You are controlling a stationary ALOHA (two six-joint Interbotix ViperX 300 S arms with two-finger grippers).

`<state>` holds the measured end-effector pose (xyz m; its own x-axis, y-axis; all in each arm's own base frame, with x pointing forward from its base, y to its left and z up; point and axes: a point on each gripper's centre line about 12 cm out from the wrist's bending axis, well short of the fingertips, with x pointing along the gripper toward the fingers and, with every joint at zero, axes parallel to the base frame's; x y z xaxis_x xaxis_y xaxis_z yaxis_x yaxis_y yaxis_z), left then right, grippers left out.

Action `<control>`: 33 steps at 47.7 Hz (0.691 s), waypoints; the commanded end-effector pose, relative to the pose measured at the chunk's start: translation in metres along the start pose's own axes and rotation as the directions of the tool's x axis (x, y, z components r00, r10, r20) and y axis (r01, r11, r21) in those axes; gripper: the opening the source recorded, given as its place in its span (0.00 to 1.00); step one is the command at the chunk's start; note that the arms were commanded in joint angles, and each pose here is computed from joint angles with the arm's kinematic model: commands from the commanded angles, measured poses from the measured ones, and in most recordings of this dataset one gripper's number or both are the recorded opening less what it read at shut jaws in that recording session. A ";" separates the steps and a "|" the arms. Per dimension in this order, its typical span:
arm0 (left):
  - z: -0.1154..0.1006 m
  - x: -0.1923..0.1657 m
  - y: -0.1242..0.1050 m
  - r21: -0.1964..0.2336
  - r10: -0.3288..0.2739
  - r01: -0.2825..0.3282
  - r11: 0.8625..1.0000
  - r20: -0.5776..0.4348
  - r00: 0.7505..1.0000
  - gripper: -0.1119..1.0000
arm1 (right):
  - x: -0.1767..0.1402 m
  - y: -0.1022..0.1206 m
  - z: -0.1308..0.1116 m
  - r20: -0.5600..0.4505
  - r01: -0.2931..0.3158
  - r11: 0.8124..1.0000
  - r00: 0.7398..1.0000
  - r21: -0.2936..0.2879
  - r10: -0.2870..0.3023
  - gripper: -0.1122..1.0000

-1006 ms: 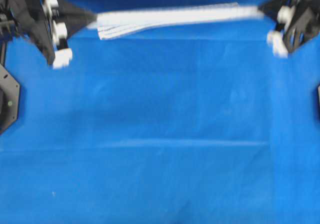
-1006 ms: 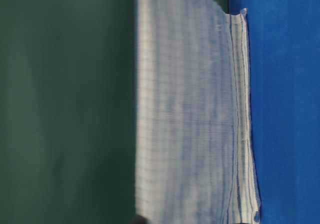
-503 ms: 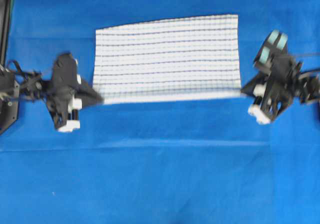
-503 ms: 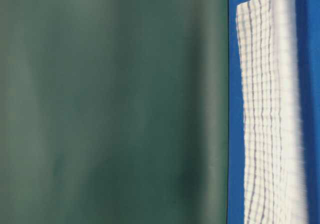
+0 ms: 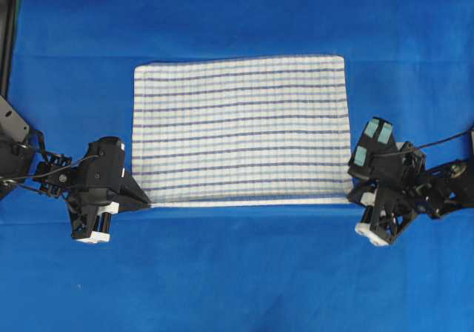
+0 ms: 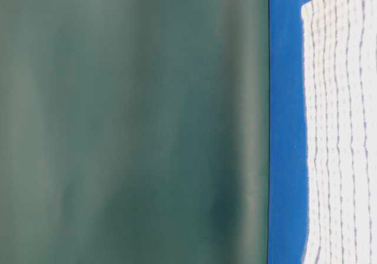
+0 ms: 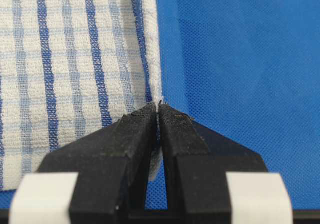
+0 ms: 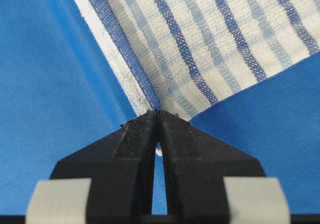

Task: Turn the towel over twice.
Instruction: 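Open both grippers and pull them back from the towel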

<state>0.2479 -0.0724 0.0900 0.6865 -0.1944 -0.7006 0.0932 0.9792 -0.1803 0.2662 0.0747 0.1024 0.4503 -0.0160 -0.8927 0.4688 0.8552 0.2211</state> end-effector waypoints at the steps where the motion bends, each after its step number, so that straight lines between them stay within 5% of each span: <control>1: 0.001 0.001 -0.003 0.006 -0.007 0.007 1.000 0.003 1.000 0.12 | -0.002 0.009 0.002 0.006 -0.011 1.000 1.000 -0.011 0.011 0.13; 24: 0.001 0.001 -0.003 0.011 -0.006 0.006 1.000 -0.002 1.000 0.16 | -0.002 0.016 0.005 0.012 -0.025 1.000 1.000 -0.012 0.026 0.14; 28: 0.003 0.001 -0.003 0.005 -0.007 0.007 1.000 0.003 1.000 0.28 | -0.002 0.018 0.007 0.017 -0.031 0.999 0.999 -0.011 0.031 0.18; 33: 0.009 0.000 -0.005 0.006 -0.010 0.010 1.000 0.010 1.000 0.51 | -0.006 0.024 0.014 0.035 -0.038 0.999 0.999 -0.027 0.038 0.46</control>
<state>0.2479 -0.0742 0.0882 0.6738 -0.1956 -0.7126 0.0977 0.9794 -0.1765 0.2760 0.0834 0.1067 0.4605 -0.0108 -0.8876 0.4546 0.8617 0.2254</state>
